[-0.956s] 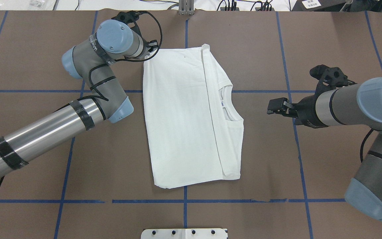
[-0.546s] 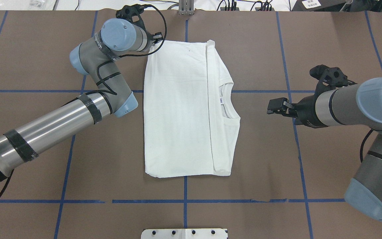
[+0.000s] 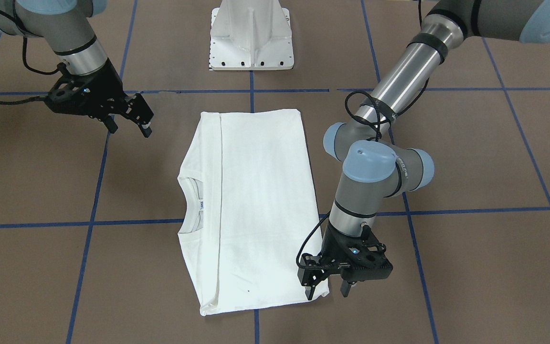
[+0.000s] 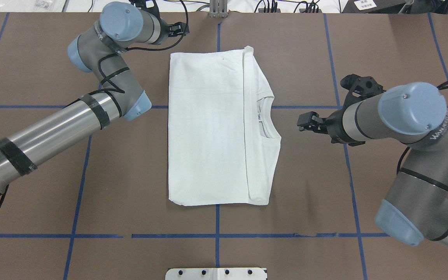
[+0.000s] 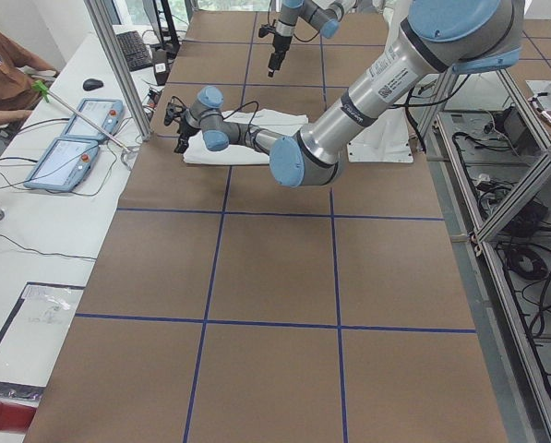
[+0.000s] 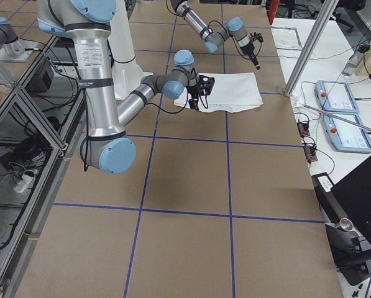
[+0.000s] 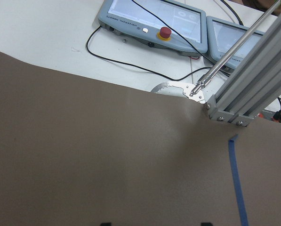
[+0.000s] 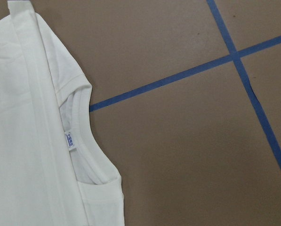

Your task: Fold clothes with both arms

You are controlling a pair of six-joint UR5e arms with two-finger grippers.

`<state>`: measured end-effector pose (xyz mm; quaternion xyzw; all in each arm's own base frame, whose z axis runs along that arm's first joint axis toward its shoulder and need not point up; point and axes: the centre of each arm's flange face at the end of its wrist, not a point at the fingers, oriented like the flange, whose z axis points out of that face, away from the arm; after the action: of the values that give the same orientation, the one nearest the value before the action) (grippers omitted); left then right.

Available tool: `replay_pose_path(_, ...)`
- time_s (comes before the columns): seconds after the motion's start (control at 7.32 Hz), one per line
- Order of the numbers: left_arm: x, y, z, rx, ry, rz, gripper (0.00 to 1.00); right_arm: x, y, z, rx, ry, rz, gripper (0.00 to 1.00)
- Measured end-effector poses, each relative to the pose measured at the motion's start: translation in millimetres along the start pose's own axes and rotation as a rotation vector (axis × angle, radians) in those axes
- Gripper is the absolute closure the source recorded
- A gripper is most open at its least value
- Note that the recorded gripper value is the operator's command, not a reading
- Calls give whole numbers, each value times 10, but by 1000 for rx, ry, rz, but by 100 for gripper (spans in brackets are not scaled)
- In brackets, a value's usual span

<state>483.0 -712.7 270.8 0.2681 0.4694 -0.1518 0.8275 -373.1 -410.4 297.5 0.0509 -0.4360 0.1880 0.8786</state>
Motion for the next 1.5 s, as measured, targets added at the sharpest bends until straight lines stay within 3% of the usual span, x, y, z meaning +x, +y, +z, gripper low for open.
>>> replay_pose_path(0.27, -356, 170, -265, -79, 37, 39, 0, -449, 275, 101, -1, 94, -121, 0)
replay_pose_path(0.55, -547, 351, -714, -131, 50, 81, 0, -692, 685, 339, -26, 138, -276, 0)
replay_pose_path(0.96, -536, 375, -1067, -143, 39, 132, 0, -1146, 1267, 840, -93, 192, -384, 0)
replay_pose_path(1.5, -613, 412, -1069, -149, 32, 133, 0, -1305, 1499, 1035, -154, 292, -481, 0)
